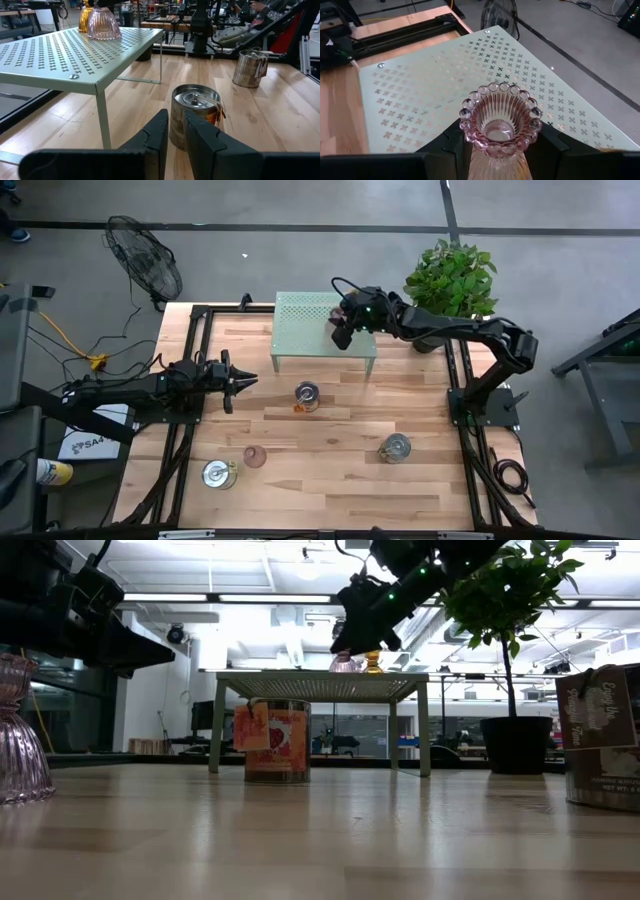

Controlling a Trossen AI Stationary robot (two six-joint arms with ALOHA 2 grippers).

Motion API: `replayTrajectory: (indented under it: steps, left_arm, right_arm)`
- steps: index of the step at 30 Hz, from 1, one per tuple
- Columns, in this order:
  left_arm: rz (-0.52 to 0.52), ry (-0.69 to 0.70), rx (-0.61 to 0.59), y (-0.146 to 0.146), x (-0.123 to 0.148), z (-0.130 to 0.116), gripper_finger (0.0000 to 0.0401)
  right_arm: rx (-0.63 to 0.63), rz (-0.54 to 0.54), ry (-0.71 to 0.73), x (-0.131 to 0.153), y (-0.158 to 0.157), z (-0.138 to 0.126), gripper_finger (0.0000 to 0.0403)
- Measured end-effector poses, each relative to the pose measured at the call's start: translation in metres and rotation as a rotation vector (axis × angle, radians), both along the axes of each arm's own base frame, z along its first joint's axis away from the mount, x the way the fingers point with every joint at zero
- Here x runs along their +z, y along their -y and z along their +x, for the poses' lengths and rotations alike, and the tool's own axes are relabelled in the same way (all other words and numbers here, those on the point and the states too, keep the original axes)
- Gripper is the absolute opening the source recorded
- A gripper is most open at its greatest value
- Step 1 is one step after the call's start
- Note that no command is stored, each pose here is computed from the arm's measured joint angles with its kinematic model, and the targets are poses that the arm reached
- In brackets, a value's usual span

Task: Pick & Place candle stick holders
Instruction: Put the top purple glass candle holder on the shelf

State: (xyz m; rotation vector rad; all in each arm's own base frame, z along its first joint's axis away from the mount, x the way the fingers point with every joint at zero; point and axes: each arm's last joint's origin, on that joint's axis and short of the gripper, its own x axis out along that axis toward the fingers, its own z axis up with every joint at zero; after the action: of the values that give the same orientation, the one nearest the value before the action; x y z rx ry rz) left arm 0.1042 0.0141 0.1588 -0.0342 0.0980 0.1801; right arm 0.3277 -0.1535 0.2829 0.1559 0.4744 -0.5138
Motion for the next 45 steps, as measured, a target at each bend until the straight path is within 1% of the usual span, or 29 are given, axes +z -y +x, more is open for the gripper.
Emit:
replayTrajectory:
  steps: [16,24,35,41,45]
  left_arm:
    - [0.0,-0.001,0.0,0.0,0.0,0.0,0.0058]
    - [0.0,0.0,0.0,0.0,0.0,0.0,0.0058]
    - [0.0,0.0,0.0,0.0,0.0,0.0,0.0058]
    - [0.0,0.0,0.0,0.0,0.0,0.0,0.0058]
    - [0.0,0.0,-0.001,0.0,0.0,0.0,0.0058]
  right_arm:
    - [-0.01,0.009,-0.025,-0.002,0.004,-0.003,0.0144]
    - [-0.021,0.031,-0.019,-0.003,0.004,-0.004,0.0178]
    - [-0.027,0.032,-0.015,-0.001,0.003,-0.004,0.0227]
    - [-0.016,0.031,-0.021,0.004,0.001,-0.009,0.0234]
    - [-0.031,0.016,-0.035,0.012,-0.002,-0.017,0.0234]
